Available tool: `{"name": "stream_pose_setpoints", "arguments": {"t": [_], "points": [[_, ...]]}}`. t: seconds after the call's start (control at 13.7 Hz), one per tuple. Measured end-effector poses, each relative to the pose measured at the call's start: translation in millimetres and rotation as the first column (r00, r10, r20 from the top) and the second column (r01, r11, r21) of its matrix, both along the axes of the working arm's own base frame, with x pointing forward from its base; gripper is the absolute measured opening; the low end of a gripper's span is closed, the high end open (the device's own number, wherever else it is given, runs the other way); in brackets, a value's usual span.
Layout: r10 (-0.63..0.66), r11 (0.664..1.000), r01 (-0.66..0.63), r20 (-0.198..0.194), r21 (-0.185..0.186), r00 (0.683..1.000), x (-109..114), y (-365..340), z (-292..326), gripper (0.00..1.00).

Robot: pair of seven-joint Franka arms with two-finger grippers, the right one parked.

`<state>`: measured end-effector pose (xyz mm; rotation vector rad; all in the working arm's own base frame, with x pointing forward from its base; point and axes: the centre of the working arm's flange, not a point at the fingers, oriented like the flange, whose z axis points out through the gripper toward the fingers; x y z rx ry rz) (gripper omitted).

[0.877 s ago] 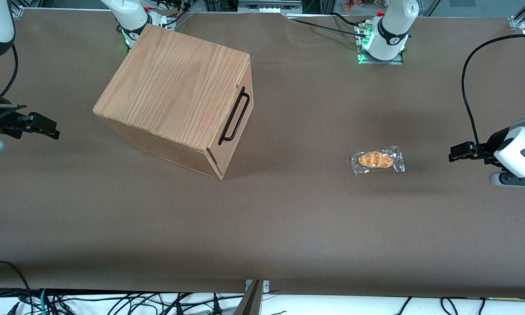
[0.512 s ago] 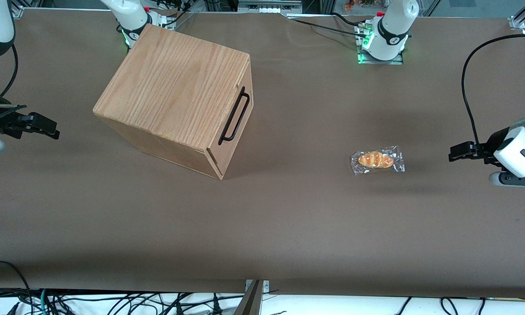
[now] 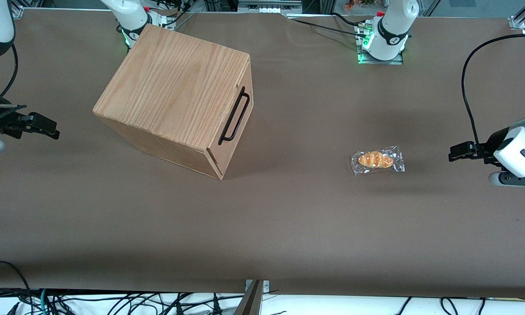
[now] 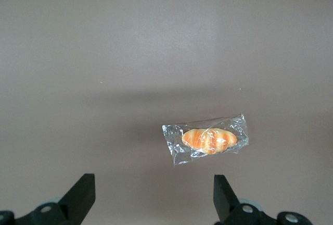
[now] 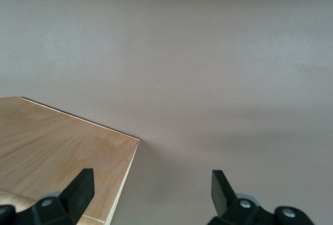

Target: Open top drawer with left arm

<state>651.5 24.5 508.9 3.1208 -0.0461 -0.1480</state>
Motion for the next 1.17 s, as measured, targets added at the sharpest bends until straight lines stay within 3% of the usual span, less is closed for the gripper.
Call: {"name": "stream_pose_setpoints", "arguments": {"t": [1.17], "points": [[-0.026, 1.0, 0.026, 0.0, -0.005, 1.0, 0.4, -16.0, -0.2, 1.0]]}}
